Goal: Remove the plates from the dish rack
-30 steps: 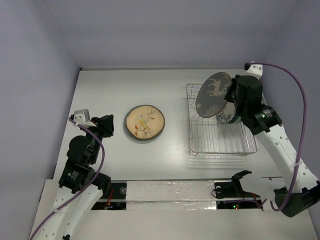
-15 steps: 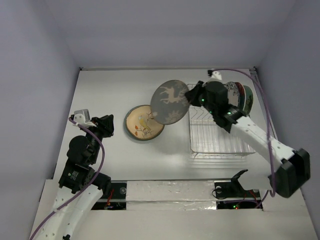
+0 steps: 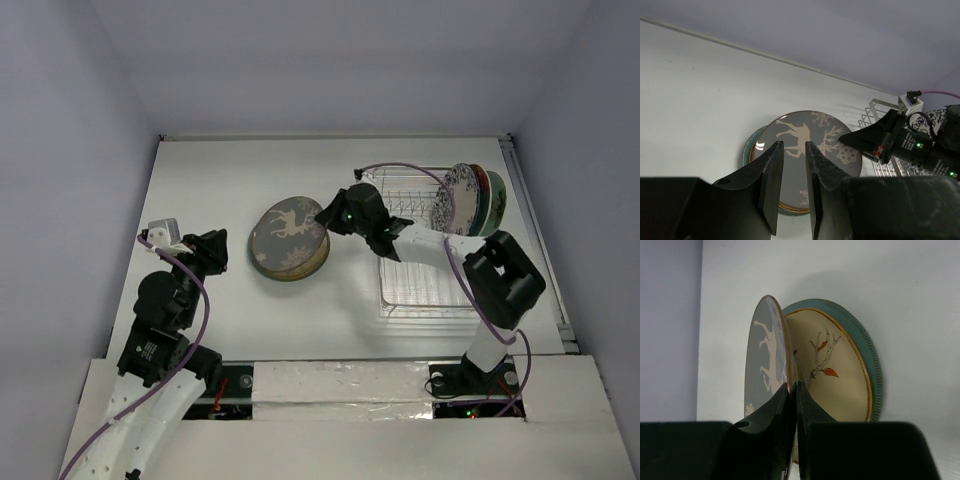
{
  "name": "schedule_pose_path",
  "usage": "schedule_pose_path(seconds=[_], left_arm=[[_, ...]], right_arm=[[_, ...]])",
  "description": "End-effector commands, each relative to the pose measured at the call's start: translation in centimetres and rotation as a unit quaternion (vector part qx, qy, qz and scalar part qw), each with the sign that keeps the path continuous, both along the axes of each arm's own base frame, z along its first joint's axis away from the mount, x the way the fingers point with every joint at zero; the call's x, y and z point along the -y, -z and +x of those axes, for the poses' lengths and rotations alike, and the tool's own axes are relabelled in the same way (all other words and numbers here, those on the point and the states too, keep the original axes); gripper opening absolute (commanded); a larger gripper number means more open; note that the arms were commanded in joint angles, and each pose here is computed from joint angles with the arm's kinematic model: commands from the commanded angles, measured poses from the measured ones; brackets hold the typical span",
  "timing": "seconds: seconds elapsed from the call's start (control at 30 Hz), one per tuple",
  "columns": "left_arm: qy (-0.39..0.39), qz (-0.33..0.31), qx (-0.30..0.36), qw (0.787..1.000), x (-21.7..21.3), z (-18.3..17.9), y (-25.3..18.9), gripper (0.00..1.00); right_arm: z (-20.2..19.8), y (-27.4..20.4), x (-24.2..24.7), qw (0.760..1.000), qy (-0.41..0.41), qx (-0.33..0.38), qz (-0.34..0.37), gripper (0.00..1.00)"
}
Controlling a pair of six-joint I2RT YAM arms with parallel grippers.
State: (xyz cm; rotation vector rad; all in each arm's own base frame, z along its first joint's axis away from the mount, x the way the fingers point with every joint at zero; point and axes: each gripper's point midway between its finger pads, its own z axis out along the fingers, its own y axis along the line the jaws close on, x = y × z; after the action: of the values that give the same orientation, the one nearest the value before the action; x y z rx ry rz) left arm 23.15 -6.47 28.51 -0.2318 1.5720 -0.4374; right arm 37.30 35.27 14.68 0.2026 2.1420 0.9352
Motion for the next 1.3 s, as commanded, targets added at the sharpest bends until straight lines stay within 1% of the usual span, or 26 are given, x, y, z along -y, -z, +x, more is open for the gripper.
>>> schedule_pose_path(seconds=[0.0, 0.03, 0.1, 0.27, 0.4, 0.53, 0.57, 0.63, 0.67, 0.73, 0.77, 0.87, 0.9, 0.93, 0.97, 1.0, 1.07, 1.2, 1.27], left_arm=[[0.001, -0.008, 0.018, 1.0, 0.0, -0.1, -1.2, 0.21], [0.001, -0.007, 0.017, 1.0, 0.0, 0.0, -1.2, 0.21], [0.001, -0.008, 0.018, 1.0, 0.0, 0.0, -1.2, 0.22], [0.001, -0.007, 0.018, 1.0, 0.0, -0.1, -1.2, 0.22], [0.001, -0.007, 0.019, 1.0, 0.0, 0.0, -1.3, 0.22], [0.001, -0.008, 0.019, 1.0, 0.0, 0.0, -1.3, 0.22], [0.001, -0.007, 0.019, 1.0, 0.0, 0.0, -1.3, 0.22], [0.001, -0.008, 0.02, 1.0, 0.0, -0.1, -1.3, 0.22], [0.001, -0.008, 0.019, 1.0, 0.0, -0.1, -1.3, 0.22], [0.001, -0.008, 0.019, 1.0, 0.0, -0.1, -1.3, 0.22], [0.001, -0.008, 0.019, 1.0, 0.0, -0.1, -1.3, 0.22], [0.001, -0.008, 0.02, 1.0, 0.0, -0.1, -1.3, 0.22], [0.001, -0.008, 0.022, 1.0, 0.0, -0.1, -1.4, 0.22], [0.001, -0.009, 0.022, 1.0, 0.0, -0.1, -1.4, 0.22], [0.001, -0.009, 0.021, 1.0, 0.0, -0.1, -1.3, 0.22], [0.001, -0.009, 0.021, 1.0, 0.0, -0.2, -1.4, 0.22], [0.001, -0.009, 0.023, 1.0, 0.0, -0.2, -1.5, 0.22], [0.001, -0.009, 0.022, 1.0, 0.0, -0.2, -1.4, 0.22], [0.001, -0.01, 0.023, 1.0, -0.1, -0.2, -1.5, 0.22]], right_arm=[[0.8, -8.8, -4.2, 0.98, -0.003, 0.071, 0.185, 0.0], [0.7, -7.0, -4.4, 0.982, 0.005, 0.055, 0.181, 0.0], [0.8, -6.0, -4.5, 0.981, 0.011, 0.047, 0.186, 0.0], [0.4, -2.3, -4.6, 0.985, 0.029, 0.024, 0.169, 0.0], [0.2, -1.1, -4.0, 0.986, 0.04, 0.02, 0.162, 0.01], [0.1, 0.7, -3.3, 0.989, 0.051, 0.009, 0.141, 0.18], [0.1, 1.2, -3.2, 0.989, 0.054, 0.006, 0.134, 0.27], [0.0, 2.1, -2.7, 0.991, 0.061, -0.001, 0.115, 0.37], [0.1, 2.4, -2.5, 0.993, 0.063, -0.003, 0.104, 0.44], [0.1, 2.9, -2.0, 0.995, 0.068, -0.005, 0.077, 0.5], [0.1, 3.1, -1.9, 0.995, 0.068, -0.005, 0.069, 0.56], [0.1, 3.3, -1.4, 0.998, 0.064, -0.002, 0.029, 0.69], [-0.1, 4.1, -0.9, 0.998, 0.057, -0.005, -0.003, 0.71], [0.1, 3.9, -0.5, 0.998, 0.062, -0.001, -0.019, 0.76], [0.6, 3.1, -0.7, 0.998, 0.062, 0.006, -0.028, 0.78], [0.4, 3.8, 0.0, 0.996, 0.055, 0.001, -0.065, 0.79], [0.3, 4.1, 0.2, 0.994, 0.053, 0.002, -0.1, 0.85], [0.7, 4.4, 1.3, 0.983, 0.044, -0.004, -0.18, 0.89], [0.7, 4.4, 1.7, 0.977, 0.049, 0.0, -0.208, 0.93]])
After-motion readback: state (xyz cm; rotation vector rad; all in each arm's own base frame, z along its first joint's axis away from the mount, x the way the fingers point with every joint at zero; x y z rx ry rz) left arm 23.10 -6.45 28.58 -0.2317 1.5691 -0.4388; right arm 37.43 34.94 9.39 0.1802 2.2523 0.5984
